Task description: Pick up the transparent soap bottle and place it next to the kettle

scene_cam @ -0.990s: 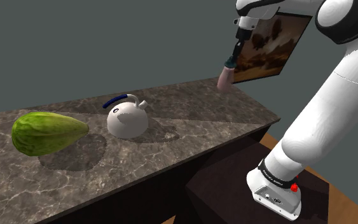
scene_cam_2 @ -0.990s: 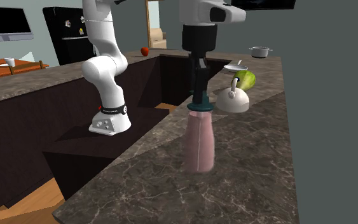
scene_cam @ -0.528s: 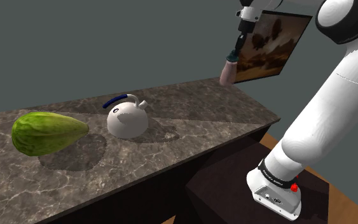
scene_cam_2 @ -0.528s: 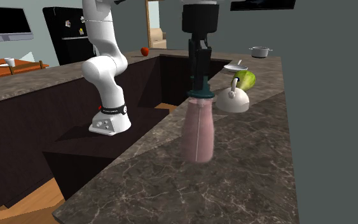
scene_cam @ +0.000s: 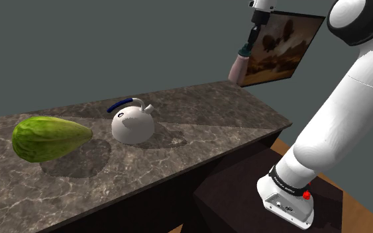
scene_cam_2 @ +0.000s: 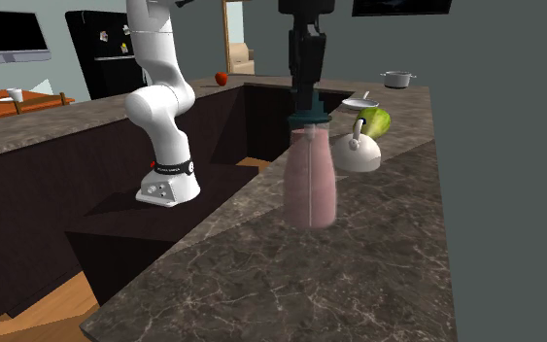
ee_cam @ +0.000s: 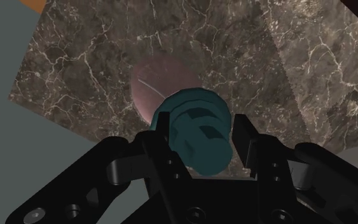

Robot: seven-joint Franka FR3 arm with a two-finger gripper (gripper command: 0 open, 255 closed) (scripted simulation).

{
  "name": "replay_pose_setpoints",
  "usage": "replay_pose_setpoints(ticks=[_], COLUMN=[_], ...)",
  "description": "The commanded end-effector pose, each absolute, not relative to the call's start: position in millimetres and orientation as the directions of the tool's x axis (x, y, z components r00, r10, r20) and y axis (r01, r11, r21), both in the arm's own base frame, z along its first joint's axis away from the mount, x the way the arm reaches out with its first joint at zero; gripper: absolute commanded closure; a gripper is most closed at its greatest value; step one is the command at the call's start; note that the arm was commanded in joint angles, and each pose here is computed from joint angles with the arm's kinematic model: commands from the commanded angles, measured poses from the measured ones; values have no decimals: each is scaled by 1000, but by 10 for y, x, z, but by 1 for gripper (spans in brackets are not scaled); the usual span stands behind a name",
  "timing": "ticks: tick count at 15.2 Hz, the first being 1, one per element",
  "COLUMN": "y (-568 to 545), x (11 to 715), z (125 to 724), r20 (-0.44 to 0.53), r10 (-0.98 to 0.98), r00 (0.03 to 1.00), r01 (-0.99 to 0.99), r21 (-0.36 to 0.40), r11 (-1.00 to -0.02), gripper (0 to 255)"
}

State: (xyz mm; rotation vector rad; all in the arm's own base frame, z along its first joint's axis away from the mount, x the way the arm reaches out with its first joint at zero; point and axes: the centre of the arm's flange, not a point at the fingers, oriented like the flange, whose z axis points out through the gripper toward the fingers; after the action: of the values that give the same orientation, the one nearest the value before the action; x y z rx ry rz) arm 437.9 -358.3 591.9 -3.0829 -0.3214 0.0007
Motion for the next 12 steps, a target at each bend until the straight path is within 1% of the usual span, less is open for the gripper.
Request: replay_pose_setpoints(ticks=[1,12], y=[-3589,-3589], x=[4384,4384], z=[6023,6604], r20=[4,4], r10=[206,206], r00=[978,978], r01=[206,206], r21=[-42,-42], r11=[-978,-978], gripper=[255,255])
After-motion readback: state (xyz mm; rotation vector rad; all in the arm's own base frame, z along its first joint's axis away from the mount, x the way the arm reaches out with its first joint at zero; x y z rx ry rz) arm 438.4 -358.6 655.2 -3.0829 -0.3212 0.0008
